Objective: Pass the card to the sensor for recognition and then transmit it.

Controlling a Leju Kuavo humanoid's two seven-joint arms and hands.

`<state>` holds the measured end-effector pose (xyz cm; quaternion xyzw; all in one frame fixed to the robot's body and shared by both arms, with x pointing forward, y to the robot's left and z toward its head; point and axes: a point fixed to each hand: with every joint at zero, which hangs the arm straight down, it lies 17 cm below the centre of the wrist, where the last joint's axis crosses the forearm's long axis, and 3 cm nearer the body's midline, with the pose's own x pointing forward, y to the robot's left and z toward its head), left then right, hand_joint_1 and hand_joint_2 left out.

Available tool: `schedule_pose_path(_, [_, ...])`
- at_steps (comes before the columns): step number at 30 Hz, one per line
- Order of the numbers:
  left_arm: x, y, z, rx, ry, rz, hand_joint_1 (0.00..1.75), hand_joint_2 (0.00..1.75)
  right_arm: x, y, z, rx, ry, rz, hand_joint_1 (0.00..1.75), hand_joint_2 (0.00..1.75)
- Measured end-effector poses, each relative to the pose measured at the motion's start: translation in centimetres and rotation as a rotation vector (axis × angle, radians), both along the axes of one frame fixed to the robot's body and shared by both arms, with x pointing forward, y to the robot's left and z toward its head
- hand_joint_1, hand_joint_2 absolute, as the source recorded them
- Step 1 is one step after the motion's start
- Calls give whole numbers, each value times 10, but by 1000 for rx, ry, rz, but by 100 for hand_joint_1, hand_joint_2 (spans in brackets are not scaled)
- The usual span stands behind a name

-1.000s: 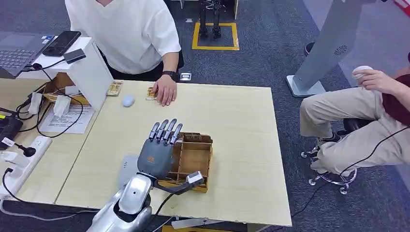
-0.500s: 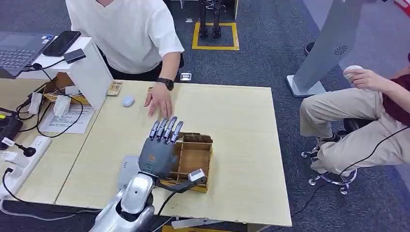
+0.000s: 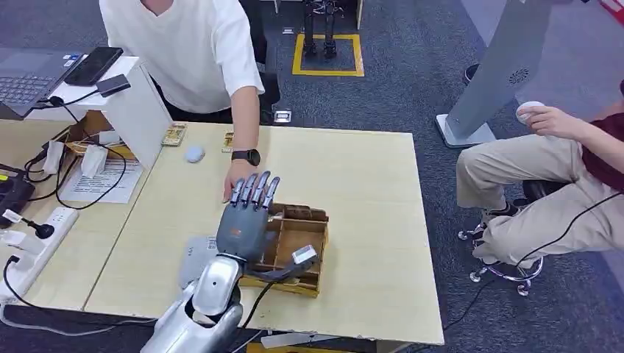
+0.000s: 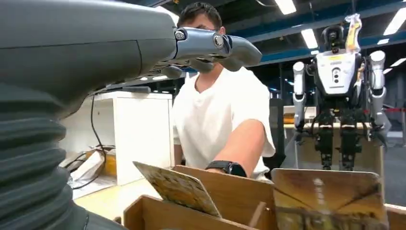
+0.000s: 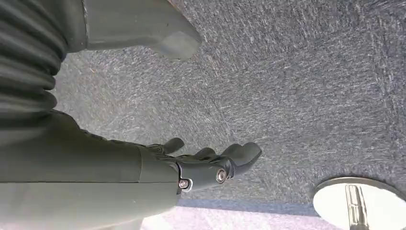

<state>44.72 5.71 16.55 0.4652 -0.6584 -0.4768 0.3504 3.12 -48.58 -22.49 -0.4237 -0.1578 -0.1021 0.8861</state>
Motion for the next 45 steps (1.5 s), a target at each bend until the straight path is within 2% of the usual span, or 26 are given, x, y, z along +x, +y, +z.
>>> schedule_pose_path(17, [7, 5, -10, 8, 19, 34, 0, 175, 4, 1, 0, 2, 3, 11, 0, 175])
schedule_pose_path(21, [6, 5, -4, -15, -13, 31, 0, 175, 5, 1, 0, 2, 3, 17, 0, 175])
schedule_pose_path(22, [6, 6, -2, -20, -20, 32, 7, 175, 6, 1, 0, 2, 2, 18, 0, 175])
schedule_pose_path(23, [5, 6, -1, -25, -25, 33, 30, 175, 6, 1, 0, 3, 1, 18, 0, 175])
schedule_pose_path(24, [5, 6, 0, -28, -29, 33, 73, 175, 7, 1, 0, 3, 0, 18, 0, 175])
schedule_pose_path(25, [5, 6, 1, -31, -33, 33, 154, 175, 7, 1, 0, 2, 0, 18, 0, 175])
schedule_pose_path(26, [5, 6, 2, -35, -38, 33, 175, 175, 7, 1, 0, 2, -1, 17, 0, 175])
schedule_pose_path(33, [1, 4, 13, -66, -91, 9, 175, 175, 9, 1, 0, 2, 0, 27, 0, 175])
schedule_pose_path(43, [0, -2, 6, -39, -71, -21, 175, 175, 11, 1, 0, 2, -1, 32, 0, 175])
schedule_pose_path(44, [0, -3, 4, -32, -66, -28, 148, 175, 11, 2, 0, 2, -2, 31, 0, 175])
schedule_pose_path(45, [0, -4, 2, -27, -58, -30, 28, 175, 11, 2, 0, 3, -2, 31, 0, 175])
